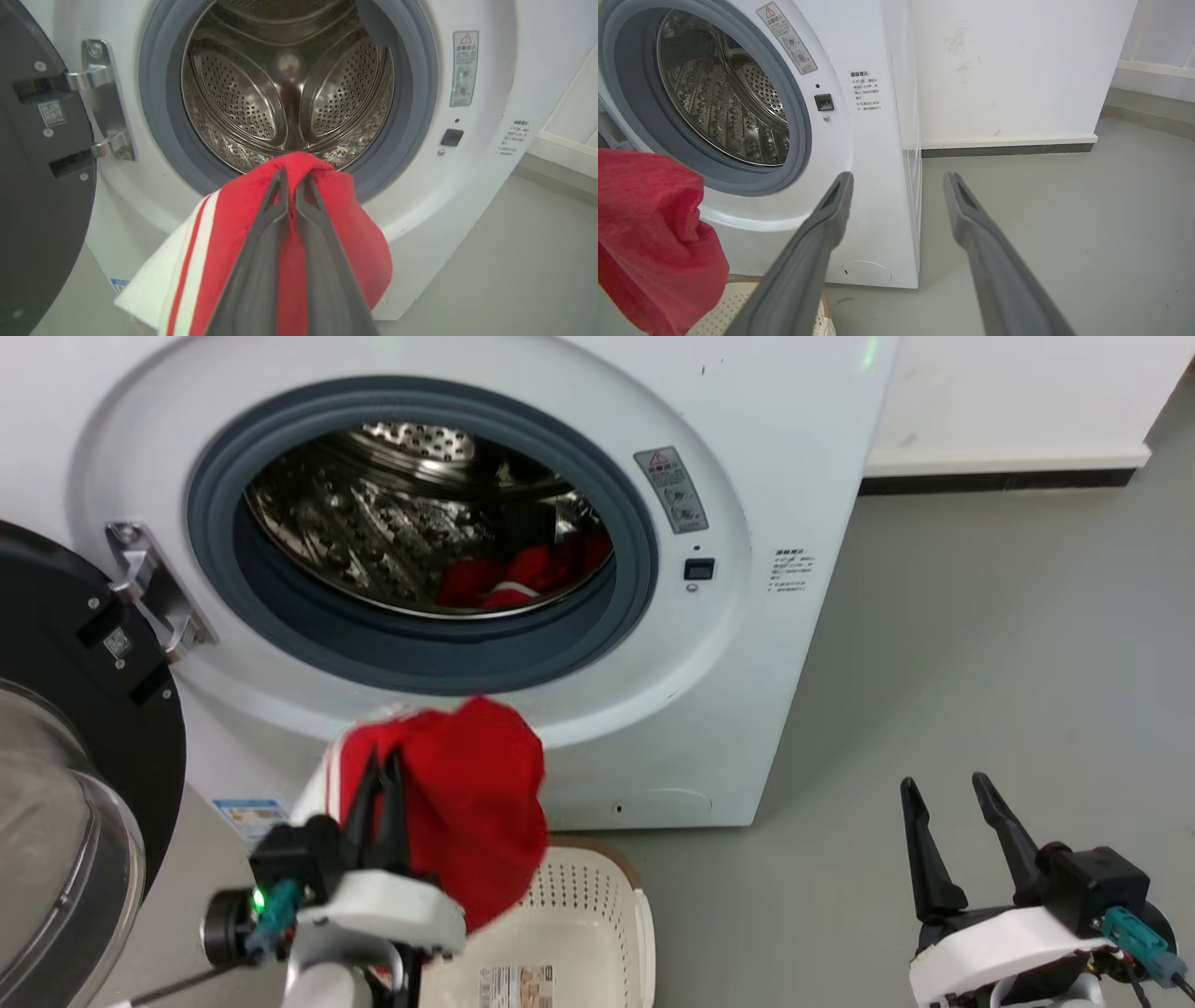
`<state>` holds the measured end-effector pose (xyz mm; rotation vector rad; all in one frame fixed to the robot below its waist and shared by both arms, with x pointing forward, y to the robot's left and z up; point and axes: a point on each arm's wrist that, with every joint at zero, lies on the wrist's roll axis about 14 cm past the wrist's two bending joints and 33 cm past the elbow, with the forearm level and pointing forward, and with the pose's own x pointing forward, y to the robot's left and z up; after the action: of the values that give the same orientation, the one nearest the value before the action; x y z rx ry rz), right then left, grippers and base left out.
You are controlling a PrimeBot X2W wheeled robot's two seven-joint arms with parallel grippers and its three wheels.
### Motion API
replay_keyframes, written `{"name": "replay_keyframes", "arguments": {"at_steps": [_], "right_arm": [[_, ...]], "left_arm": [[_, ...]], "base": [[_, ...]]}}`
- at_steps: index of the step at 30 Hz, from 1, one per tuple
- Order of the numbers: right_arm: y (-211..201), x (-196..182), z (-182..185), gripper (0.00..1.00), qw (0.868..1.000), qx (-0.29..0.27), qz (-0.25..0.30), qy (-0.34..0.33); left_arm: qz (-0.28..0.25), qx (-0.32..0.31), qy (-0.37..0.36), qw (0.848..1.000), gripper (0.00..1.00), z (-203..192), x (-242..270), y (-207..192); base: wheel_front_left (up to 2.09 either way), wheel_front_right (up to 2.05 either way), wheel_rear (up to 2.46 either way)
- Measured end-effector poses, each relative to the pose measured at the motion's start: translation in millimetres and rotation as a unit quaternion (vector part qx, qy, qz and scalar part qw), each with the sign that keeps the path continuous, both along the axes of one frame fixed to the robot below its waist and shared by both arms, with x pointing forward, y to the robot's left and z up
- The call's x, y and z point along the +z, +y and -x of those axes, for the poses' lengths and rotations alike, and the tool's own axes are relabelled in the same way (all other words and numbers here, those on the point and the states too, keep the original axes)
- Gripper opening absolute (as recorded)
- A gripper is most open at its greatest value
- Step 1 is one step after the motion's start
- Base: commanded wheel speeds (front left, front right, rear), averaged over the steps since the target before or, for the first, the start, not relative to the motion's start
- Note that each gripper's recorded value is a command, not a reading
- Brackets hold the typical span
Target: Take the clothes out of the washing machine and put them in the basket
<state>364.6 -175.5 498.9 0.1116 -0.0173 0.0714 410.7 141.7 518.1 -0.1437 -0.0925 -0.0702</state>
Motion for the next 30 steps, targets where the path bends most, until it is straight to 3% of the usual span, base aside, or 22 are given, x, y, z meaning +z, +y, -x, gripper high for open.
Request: {"name": "replay_keyframes", "arguments": {"at_steps": [6,11,23,30], "right_arm": [[9,-14,-22,1.0,1.0,0.013,-0.001,0.018],[19,-29,-39,1.0,0.999,0.028,-0.003,0.034],[28,-79,-79,1.0,0.996,0.043,-0.008,0.081],[36,-121,-98,1.0,0.992,0.056,-0.006,0.114]], "left_arm": [[0.016,0.016,0.12,0.992,0.0,20,-79,2],[0.02,0.018,0.226,0.974,0.0,37,-146,2],[0.024,0.017,0.358,0.933,0.0,0,-238,-6],[0.026,0.031,0.435,0.9,0.0,-13,-300,-9]], "base": [[0.0,0.0,0.0],[0.0,0.0,0.0],[0.0,0.0,0.0],[0.0,0.0,0.0]]}}
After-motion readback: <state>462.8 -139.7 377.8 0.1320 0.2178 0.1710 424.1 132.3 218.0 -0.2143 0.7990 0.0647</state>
